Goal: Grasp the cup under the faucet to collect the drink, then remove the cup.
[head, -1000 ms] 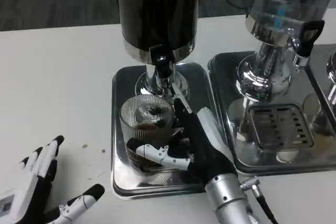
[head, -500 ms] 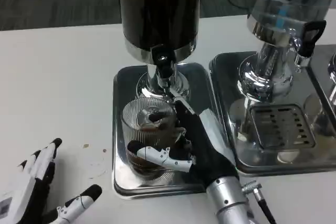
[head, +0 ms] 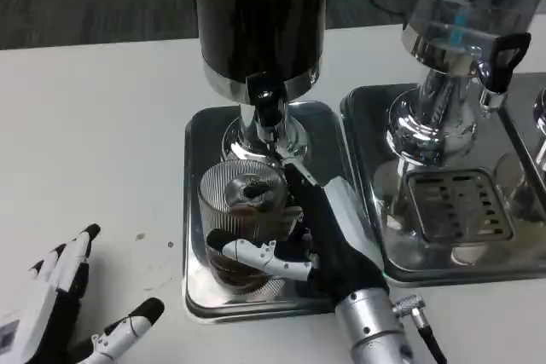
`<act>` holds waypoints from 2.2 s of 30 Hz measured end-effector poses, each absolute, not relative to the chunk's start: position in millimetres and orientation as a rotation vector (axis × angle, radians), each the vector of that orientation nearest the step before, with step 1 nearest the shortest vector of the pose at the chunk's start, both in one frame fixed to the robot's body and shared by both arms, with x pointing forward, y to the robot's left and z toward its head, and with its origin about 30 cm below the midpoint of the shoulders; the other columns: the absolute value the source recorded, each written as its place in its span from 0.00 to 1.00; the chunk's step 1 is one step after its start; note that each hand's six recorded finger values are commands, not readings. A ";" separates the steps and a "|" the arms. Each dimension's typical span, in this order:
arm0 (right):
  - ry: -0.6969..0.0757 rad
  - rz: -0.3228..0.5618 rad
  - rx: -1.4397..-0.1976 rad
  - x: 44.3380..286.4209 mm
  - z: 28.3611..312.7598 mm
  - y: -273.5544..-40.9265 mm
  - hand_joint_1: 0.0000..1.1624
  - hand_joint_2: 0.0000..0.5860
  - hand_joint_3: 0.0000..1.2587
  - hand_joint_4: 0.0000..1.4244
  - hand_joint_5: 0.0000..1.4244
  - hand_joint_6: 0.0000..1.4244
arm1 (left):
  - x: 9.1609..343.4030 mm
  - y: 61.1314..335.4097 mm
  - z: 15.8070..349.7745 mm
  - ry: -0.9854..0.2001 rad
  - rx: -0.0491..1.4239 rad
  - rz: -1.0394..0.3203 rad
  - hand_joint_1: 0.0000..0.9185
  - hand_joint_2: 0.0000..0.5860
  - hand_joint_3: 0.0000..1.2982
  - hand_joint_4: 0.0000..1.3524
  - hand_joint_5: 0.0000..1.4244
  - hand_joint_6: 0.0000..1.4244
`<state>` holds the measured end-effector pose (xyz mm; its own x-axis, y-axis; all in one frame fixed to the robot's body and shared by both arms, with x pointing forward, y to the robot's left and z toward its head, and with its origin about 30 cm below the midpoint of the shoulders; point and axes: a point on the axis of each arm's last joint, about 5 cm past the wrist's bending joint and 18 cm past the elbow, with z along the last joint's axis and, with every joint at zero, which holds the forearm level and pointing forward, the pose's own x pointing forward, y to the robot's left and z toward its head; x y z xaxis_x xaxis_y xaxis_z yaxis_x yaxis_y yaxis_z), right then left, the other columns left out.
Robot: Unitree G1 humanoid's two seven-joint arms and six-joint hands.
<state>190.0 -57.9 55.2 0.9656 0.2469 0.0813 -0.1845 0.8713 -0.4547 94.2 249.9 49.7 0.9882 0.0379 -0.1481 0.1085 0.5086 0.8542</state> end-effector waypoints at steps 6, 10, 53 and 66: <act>-0.140 0.209 -0.454 188.6 54.0 -58.7 0.78 0.30 0.16 0.40 0.58 0.90 | 94.2 249.9 49.7 0.155 1.038 -0.043 0.00 0.24 0.00 0.00 0.00 0.00; -0.139 0.188 -0.453 187.9 53.3 -59.4 0.78 0.31 0.17 0.41 0.59 0.91 | 94.4 249.7 49.6 0.156 1.037 -0.044 0.00 0.24 0.00 0.00 0.00 0.00; -0.228 0.017 -0.527 169.8 40.4 -75.6 0.80 0.30 0.22 0.42 0.62 0.94 | 108.9 238.9 46.5 0.100 1.068 -0.141 0.00 0.24 0.00 0.00 0.00 0.00; -0.276 0.013 -0.549 158.7 42.9 -82.6 0.79 0.31 0.22 0.42 0.63 0.94 | 109.6 239.6 47.2 0.091 1.083 -0.148 0.00 0.23 0.00 0.00 0.00 0.00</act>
